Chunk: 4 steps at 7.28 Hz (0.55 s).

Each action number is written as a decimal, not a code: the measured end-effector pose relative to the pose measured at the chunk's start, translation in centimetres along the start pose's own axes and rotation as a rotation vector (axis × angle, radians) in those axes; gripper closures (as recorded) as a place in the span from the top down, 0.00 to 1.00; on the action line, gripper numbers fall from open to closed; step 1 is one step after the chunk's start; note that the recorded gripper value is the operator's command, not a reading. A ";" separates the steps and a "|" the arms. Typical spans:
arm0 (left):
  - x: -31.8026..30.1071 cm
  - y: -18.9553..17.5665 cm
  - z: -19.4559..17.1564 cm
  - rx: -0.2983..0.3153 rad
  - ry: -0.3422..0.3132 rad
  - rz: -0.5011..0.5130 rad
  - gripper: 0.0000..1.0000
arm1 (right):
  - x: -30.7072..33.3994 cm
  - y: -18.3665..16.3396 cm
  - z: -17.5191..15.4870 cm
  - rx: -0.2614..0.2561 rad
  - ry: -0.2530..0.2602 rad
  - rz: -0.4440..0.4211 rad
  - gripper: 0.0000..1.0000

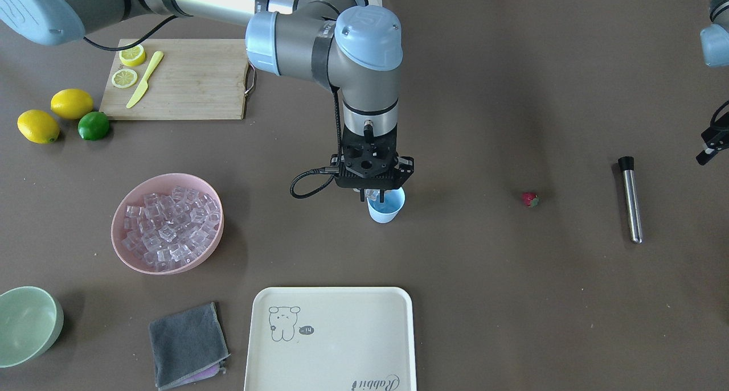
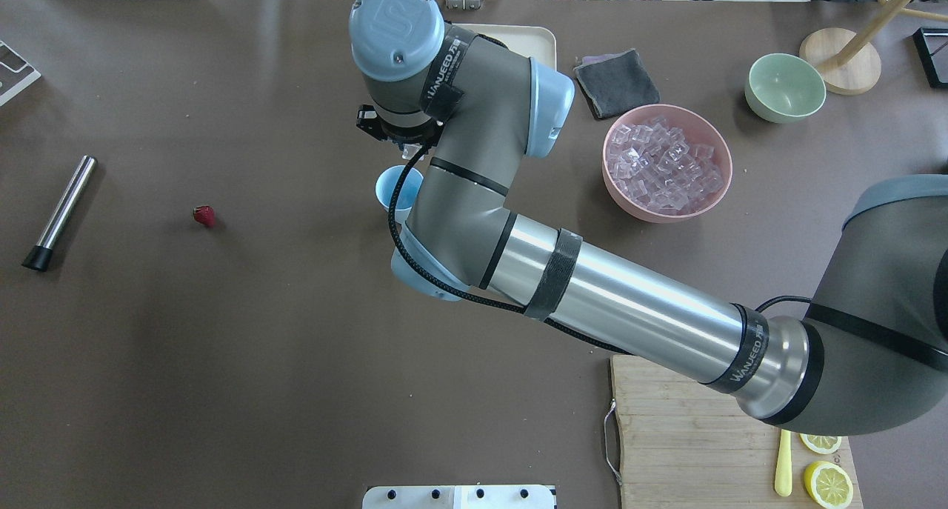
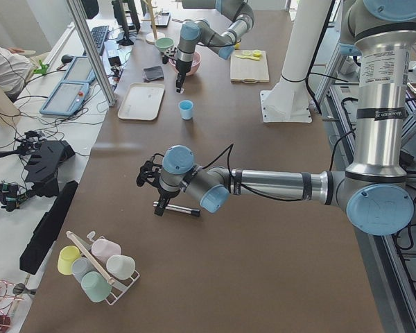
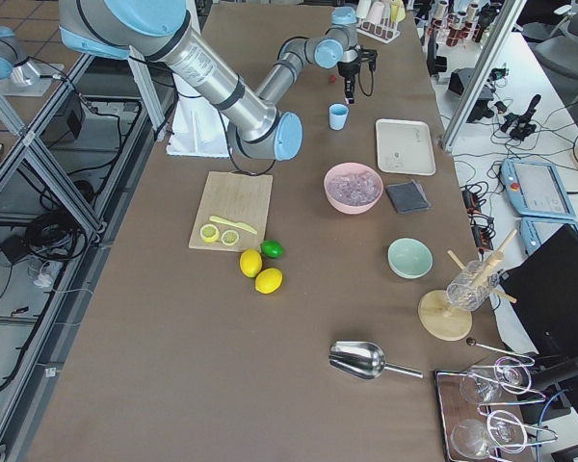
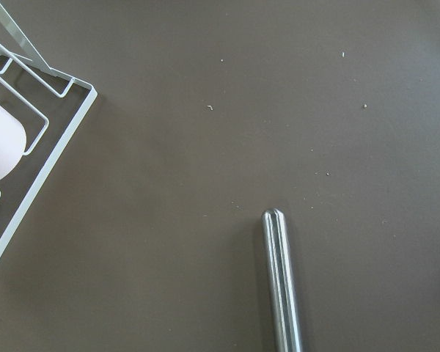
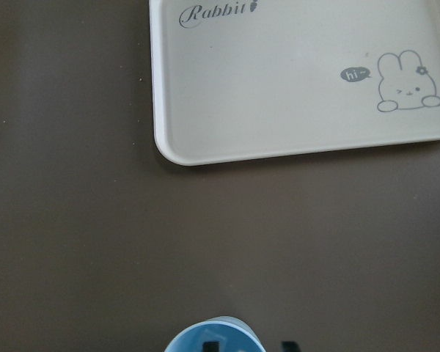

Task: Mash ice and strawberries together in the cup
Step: 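Carry the ice cube with the right gripper over the light-blue cup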

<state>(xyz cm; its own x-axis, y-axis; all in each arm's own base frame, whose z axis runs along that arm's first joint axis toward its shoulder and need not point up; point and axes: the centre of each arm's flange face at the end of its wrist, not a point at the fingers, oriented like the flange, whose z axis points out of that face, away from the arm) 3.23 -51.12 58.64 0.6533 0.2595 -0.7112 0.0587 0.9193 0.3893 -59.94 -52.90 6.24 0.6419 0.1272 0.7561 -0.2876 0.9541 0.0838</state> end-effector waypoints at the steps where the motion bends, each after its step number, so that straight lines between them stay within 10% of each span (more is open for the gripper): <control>1: 0.2 -0.1 0.2 -0.003 0.002 0.003 0.97 | -0.7 1.4 0.7 0.020 -0.005 -0.002 0.00; 4: 0.5 -0.2 0.6 -0.008 0.007 0.009 0.97 | -1.4 3.3 2.7 0.041 -0.023 -0.016 0.00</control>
<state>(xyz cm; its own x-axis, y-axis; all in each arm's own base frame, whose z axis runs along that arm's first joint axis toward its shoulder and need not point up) 4.00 -51.36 58.56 0.6485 0.2698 -0.7118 0.0469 0.9192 0.3911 -63.66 -50.68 7.24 0.6306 0.1052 0.7690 -0.3069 0.9438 0.1225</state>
